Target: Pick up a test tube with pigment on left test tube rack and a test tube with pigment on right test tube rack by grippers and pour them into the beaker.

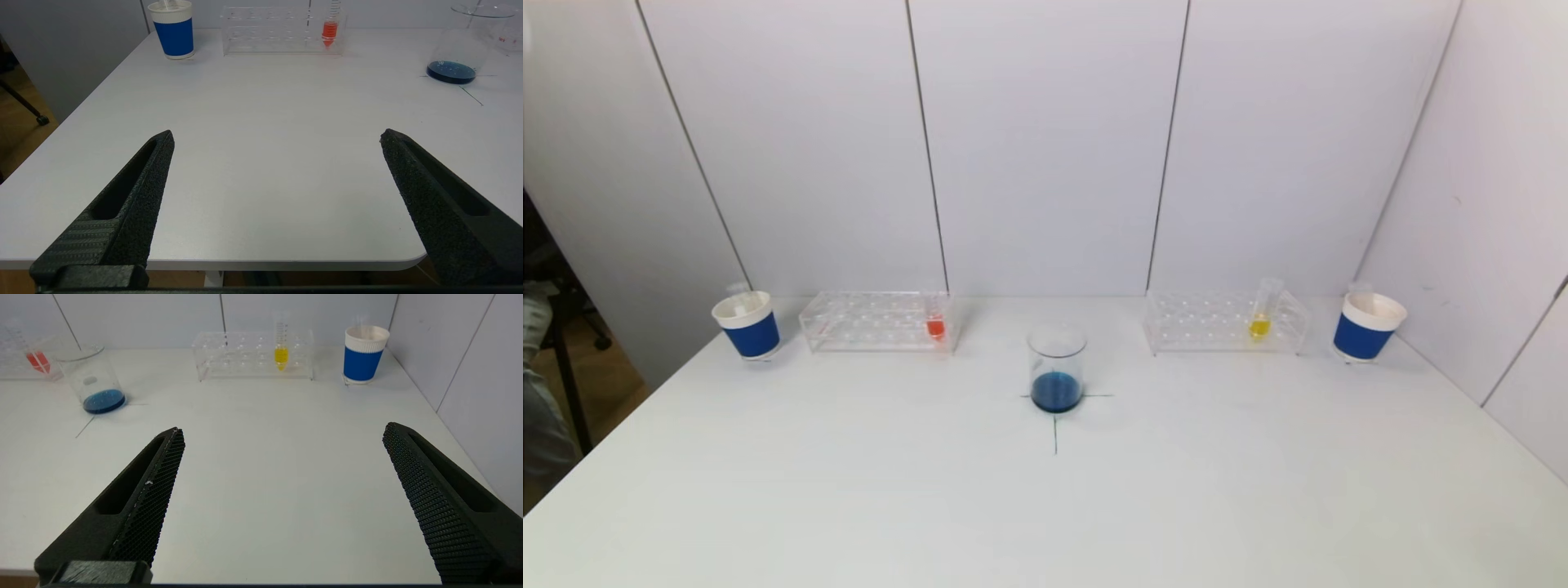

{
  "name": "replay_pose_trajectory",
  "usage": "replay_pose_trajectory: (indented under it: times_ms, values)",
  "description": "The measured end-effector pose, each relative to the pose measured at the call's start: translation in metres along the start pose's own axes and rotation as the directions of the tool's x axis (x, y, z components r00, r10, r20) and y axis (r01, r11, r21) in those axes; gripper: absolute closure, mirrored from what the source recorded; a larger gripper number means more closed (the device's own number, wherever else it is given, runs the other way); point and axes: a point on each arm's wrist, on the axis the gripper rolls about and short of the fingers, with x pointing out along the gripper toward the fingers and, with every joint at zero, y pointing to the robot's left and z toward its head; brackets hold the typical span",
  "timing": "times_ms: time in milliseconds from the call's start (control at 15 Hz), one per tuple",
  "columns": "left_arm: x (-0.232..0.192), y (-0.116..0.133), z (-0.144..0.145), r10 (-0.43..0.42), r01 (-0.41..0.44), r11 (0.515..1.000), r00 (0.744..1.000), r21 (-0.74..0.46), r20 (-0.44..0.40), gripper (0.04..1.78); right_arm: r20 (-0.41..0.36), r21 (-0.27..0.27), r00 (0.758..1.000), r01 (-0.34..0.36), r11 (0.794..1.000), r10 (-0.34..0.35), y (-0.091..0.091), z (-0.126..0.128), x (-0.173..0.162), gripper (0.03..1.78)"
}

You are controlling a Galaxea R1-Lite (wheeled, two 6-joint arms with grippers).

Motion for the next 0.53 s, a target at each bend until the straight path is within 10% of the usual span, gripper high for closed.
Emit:
replay_pose_trajectory:
  times_ms: [533]
  values:
    - [0.000,0.000,0.000,0.000,0.000,1.000,1.000,0.000,0.000,0.06,0.115,-0.042,0.993,0.022,0.999,-0.017,-0.002,-0.039,-0.020,0.05]
